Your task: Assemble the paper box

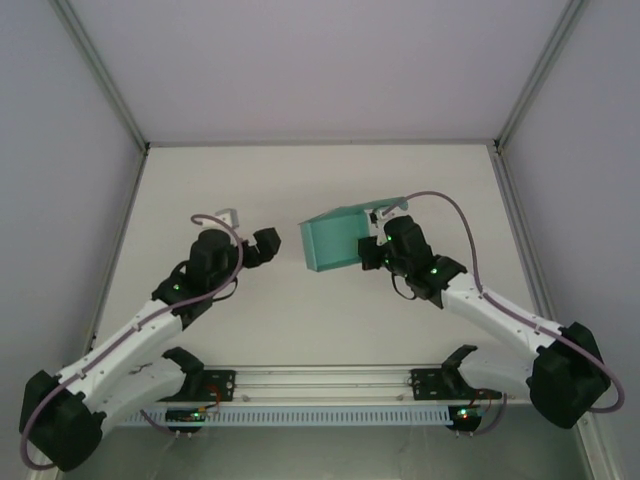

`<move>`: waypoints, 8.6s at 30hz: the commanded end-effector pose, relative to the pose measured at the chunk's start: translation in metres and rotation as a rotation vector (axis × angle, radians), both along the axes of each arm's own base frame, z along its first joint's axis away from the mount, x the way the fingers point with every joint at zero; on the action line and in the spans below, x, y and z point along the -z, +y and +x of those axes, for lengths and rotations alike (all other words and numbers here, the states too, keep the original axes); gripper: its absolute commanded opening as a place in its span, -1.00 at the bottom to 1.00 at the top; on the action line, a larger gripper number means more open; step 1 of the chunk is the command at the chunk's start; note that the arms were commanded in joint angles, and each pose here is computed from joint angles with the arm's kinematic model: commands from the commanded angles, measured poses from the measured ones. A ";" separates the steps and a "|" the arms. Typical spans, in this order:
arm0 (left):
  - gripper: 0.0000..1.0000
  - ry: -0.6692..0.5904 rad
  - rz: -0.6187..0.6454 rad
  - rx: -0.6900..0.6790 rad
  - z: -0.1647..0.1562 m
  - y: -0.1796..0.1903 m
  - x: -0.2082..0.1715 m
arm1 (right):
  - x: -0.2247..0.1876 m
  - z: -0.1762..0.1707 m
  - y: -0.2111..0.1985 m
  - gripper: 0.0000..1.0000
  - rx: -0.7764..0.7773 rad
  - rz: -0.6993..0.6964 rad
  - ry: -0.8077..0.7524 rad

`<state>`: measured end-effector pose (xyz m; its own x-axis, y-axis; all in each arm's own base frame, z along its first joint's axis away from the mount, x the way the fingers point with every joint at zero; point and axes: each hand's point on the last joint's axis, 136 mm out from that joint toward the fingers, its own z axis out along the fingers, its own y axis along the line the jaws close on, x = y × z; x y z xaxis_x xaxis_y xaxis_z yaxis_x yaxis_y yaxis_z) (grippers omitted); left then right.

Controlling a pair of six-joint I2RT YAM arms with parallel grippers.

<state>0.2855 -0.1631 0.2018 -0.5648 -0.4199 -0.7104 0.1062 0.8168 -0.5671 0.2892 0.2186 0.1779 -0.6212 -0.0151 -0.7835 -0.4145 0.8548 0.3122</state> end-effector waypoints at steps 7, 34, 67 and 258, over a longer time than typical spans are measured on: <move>0.99 0.039 -0.068 0.331 0.010 -0.073 0.010 | -0.030 -0.036 0.081 -1.00 -0.396 0.093 -0.037; 0.99 -0.014 -0.029 0.412 0.010 -0.094 -0.004 | 0.002 -0.006 0.079 -1.00 -0.068 -0.181 -0.071; 0.99 0.165 0.286 0.014 -0.014 0.032 0.075 | 0.130 -0.046 -0.035 -0.12 0.099 -0.561 0.469; -0.98 0.252 0.079 0.293 0.079 -0.178 0.072 | 0.059 0.079 0.025 -0.94 0.457 -0.179 0.052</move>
<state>0.3950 -0.2995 0.1349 -0.7507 -0.2336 -0.6180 0.1004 0.8842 -0.4562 0.3736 0.2091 0.1206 -0.6236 0.1780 -0.7612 0.1450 0.9832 0.1110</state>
